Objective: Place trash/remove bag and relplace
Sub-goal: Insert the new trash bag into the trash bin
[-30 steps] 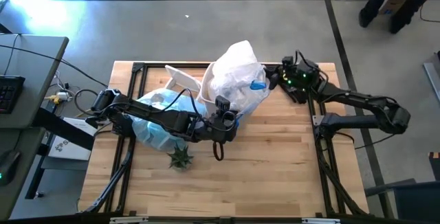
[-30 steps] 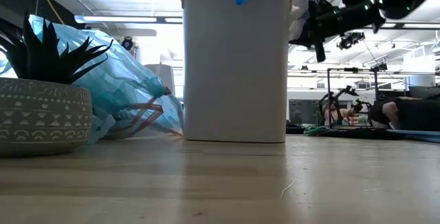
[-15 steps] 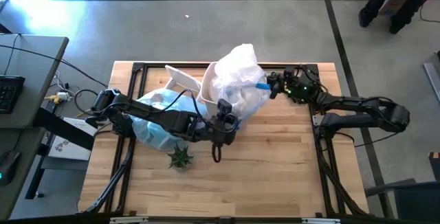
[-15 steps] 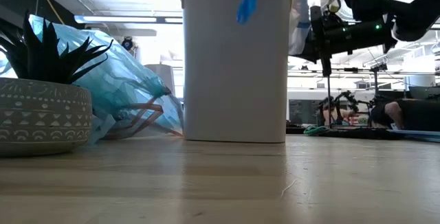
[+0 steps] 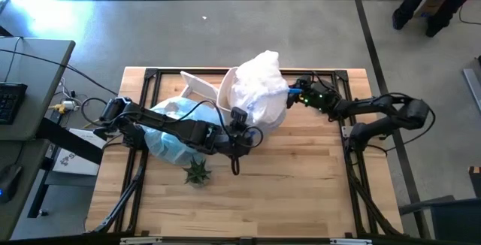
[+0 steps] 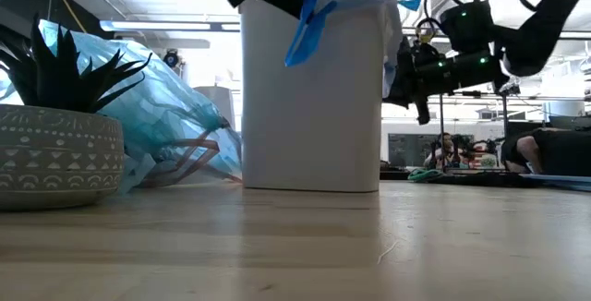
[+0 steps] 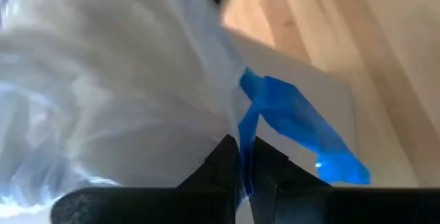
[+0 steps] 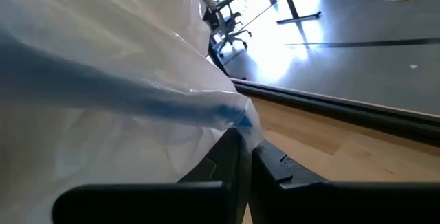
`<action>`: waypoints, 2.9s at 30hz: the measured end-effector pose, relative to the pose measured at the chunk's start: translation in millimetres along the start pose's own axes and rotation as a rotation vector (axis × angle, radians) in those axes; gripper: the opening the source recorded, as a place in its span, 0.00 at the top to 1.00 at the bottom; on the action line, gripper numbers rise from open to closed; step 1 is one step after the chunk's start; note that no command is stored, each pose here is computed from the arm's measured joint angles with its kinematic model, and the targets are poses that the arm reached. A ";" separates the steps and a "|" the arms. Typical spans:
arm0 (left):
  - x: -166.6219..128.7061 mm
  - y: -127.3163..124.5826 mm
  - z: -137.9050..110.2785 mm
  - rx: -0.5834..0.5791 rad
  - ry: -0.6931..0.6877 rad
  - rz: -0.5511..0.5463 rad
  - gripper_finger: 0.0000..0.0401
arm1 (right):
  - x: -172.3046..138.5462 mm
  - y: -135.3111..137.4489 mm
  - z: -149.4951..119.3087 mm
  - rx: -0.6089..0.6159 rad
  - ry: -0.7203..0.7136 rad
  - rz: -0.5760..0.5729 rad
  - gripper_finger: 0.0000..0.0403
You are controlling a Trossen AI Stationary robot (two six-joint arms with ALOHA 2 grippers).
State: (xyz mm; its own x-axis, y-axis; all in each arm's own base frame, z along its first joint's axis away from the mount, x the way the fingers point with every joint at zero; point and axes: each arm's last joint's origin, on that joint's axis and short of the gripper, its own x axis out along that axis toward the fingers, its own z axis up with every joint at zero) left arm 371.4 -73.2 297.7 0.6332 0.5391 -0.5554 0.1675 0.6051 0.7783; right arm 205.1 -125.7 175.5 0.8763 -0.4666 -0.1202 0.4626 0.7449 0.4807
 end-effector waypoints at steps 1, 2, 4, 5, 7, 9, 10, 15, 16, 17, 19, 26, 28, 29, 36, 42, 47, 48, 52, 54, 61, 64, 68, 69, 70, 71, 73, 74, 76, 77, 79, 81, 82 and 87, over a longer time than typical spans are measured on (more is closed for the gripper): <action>1.3 1.1 -1.5 -0.013 0.012 0.005 1.00 | 2.8 0.0 0.1 -0.001 0.006 0.004 1.00; 2.2 1.9 -2.5 -0.024 0.020 0.009 1.00 | 5.5 0.3 0.8 -0.002 0.007 0.006 1.00; 3.8 3.5 -4.1 -0.049 0.034 0.020 1.00 | 9.7 0.5 1.7 -0.003 0.010 0.007 1.00; 4.8 4.6 -4.9 -0.064 0.038 0.022 1.00 | 11.2 0.6 2.1 -0.003 0.010 0.006 1.00; 6.3 6.1 -5.9 -0.097 0.043 0.026 1.00 | 13.0 1.5 4.0 -0.004 0.004 0.008 1.00; 7.7 7.5 -7.2 -0.123 0.052 0.034 1.00 | 13.9 1.3 5.1 -0.004 -0.002 -0.013 1.00; 8.5 7.9 -8.4 -0.131 0.060 0.032 1.00 | 14.5 0.7 4.9 -0.003 0.004 -0.030 1.00; 10.7 7.3 -15.3 -0.156 0.106 0.006 1.00 | 16.1 -5.2 -2.0 0.004 0.091 -0.146 0.98; 10.7 7.0 -15.7 -0.160 0.110 0.003 1.00 | 16.1 -5.7 -2.8 0.004 0.102 -0.155 0.98; 10.7 6.9 -15.9 -0.162 0.111 0.004 1.00 | 16.1 -5.6 -3.4 0.004 0.106 -0.155 0.97; 10.6 6.9 -15.8 -0.163 0.111 0.005 1.00 | 16.0 -3.6 -3.6 0.001 0.106 -0.148 0.95; 8.1 3.7 -13.4 -0.206 0.090 -0.023 1.00 | 5.8 12.6 10.9 -0.059 0.017 -0.142 0.77; 8.1 3.7 -13.4 -0.220 0.091 -0.023 1.00 | 0.5 17.9 16.5 -0.070 -0.005 -0.134 0.69; 8.1 3.8 -13.5 -0.221 0.092 -0.020 1.00 | -2.6 19.9 19.2 -0.070 -0.011 -0.132 0.65; 10.3 5.8 -15.1 -0.235 0.101 -0.012 1.00 | -26.0 25.6 29.3 -0.038 0.032 -0.160 0.42; 10.3 6.6 -15.3 -0.235 0.110 0.013 1.00 | -41.9 28.8 30.7 -0.041 0.056 -0.230 0.38; 10.2 6.5 -14.6 -0.238 0.105 0.013 1.00 | -56.3 45.1 38.4 -0.091 -0.041 -0.229 0.39; 10.0 6.3 -14.4 -0.238 0.104 0.013 1.00 | -59.9 48.8 39.8 -0.105 -0.058 -0.223 0.40; 9.9 6.2 -14.3 -0.238 0.103 0.013 1.00 | -75.8 65.7 44.8 -0.156 -0.112 -0.146 0.41; 9.9 6.2 -14.3 -0.238 0.103 0.013 1.00 | -84.4 76.5 46.8 -0.186 -0.139 -0.074 0.41; 9.9 6.3 -14.3 -0.238 0.103 0.014 1.00 | -107.8 128.7 53.0 -0.342 -0.256 0.283 0.41; 9.9 6.5 -13.9 -0.241 0.099 0.015 1.00 | -105.8 156.9 66.2 -0.399 -0.223 0.330 0.43; 10.0 6.5 -13.7 -0.240 0.097 0.015 1.00 | -87.0 202.6 90.0 -0.512 -0.045 0.311 0.49; 10.0 6.5 -13.7 -0.240 0.097 0.015 1.00 | -80.3 212.8 96.4 -0.551 0.020 0.277 0.50; 10.0 6.5 -13.7 -0.237 0.097 0.015 1.00 | -73.6 221.2 101.0 -0.595 0.092 0.238 0.50; 10.0 6.5 -13.7 -0.233 0.098 0.014 1.00 | -66.8 228.4 104.5 -0.639 0.164 0.200 0.51; 10.0 6.5 -13.7 -0.233 0.097 0.014 1.00 | -52.4 241.3 111.9 -0.708 0.280 0.142 0.51; 10.0 6.5 -13.7 -0.232 0.097 0.013 1.00 | -46.5 246.5 115.1 -0.732 0.327 0.122 0.51; 10.0 6.5 -13.7 -0.233 0.097 0.013 1.00 | -35.2 254.5 120.1 -0.782 0.413 0.085 0.51; 10.0 6.5 -13.7 -0.233 0.097 0.013 1.00 | -29.8 257.7 122.1 -0.800 0.448 0.070 0.51; 10.0 6.6 -13.6 -0.233 0.096 0.014 1.00 | -19.1 259.9 122.6 -0.827 0.538 0.050 0.50; 10.0 6.6 -13.6 -0.234 0.097 0.016 1.00 | -7.8 261.5 121.0 -0.829 0.613 0.059 0.50; 10.0 6.6 -13.6 -0.233 0.097 0.016 1.00 | -2.8 262.8 119.1 -0.828 0.642 0.066 0.50; 10.0 7.4 -14.1 -0.222 0.109 0.041 1.00 | 14.9 263.2 108.5 -0.828 0.730 0.085 0.50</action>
State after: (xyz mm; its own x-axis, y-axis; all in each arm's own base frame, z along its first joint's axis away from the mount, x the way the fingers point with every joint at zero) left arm 368.4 -55.1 293.7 0.5490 0.6186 -0.5621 -0.0342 0.6886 0.7243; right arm 325.3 11.7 394.5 0.6521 -0.2080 -0.7290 0.1052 0.9772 -0.1846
